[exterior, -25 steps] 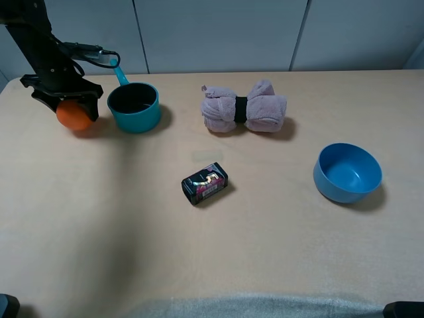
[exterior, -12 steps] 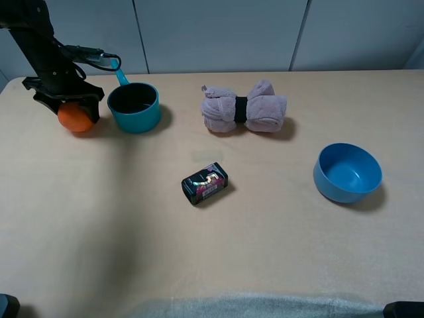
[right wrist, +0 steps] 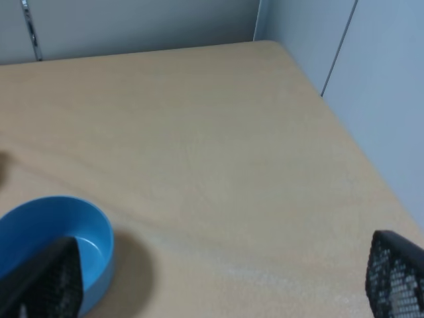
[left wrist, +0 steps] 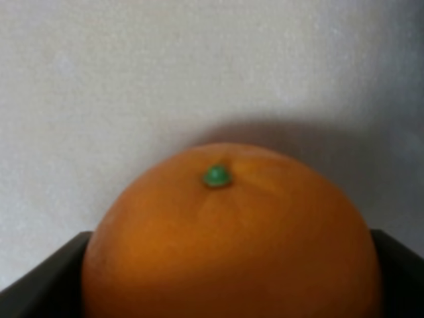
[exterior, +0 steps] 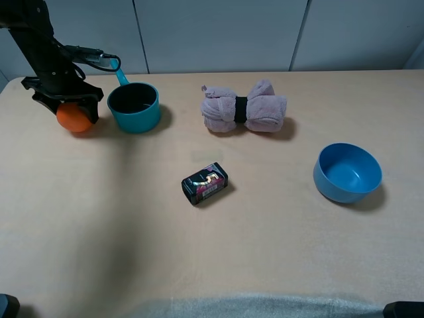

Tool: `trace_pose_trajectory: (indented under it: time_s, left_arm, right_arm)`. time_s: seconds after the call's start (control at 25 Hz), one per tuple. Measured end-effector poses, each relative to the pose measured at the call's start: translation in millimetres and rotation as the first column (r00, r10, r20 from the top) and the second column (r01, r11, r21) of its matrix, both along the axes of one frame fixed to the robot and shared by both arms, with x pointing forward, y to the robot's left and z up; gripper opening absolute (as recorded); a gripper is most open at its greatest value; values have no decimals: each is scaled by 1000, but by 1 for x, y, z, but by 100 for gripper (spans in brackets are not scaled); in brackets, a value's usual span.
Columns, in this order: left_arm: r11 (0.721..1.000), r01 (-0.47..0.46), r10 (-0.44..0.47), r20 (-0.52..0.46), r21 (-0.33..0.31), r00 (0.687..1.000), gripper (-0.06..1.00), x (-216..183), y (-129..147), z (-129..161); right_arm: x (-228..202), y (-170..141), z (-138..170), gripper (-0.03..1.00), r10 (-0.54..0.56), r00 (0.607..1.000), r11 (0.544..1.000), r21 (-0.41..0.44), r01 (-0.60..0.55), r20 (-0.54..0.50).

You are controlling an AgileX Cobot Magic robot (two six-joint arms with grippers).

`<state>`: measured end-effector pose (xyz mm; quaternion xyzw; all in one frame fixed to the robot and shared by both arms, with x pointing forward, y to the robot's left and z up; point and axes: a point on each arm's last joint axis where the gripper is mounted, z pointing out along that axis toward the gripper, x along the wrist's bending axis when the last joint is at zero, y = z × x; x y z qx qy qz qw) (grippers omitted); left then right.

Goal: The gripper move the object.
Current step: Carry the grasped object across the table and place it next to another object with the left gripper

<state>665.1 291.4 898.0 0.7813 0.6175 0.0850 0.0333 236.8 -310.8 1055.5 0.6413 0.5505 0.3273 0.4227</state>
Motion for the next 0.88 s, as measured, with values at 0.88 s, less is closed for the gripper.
trace_pose_trajectory:
  time_s: [0.88]
  left_arm:
    - [1000, 1, -1, -1, 1, 1000, 82, 0, 0, 0]
  right_arm:
    - [0, 0, 0, 65, 0, 1000, 1000, 0, 0, 0]
